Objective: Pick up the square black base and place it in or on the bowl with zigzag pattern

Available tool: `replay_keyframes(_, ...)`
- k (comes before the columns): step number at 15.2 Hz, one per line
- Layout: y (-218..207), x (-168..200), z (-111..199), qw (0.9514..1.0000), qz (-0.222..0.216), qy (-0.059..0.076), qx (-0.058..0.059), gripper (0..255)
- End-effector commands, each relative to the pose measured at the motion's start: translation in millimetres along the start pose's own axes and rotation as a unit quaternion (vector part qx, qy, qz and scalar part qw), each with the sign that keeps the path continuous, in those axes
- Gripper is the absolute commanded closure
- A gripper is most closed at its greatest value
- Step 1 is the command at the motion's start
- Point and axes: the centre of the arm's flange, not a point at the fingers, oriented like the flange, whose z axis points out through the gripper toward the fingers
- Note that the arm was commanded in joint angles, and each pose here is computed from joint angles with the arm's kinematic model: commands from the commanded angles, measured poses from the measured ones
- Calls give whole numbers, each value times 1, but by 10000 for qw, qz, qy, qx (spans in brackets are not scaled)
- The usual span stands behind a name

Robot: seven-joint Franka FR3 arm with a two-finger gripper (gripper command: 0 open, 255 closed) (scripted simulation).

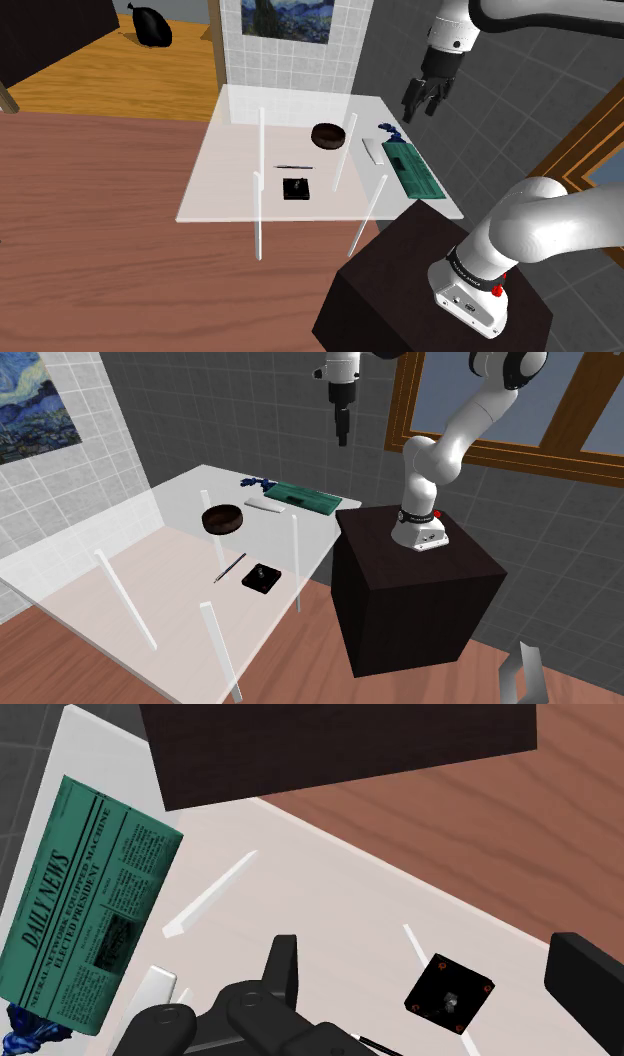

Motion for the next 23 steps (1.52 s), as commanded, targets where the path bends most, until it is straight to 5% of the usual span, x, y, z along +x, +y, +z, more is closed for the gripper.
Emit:
replay_keyframes(1, 0, 0, 0, 10000, 0, 0, 0, 0)
replay_keyframes(12, -51, 70, 111, 9955, 921, 86, 225, 0)
replay_keyframes(23, -92, 151, 219, 9819, 1833, 171, 447, 0)
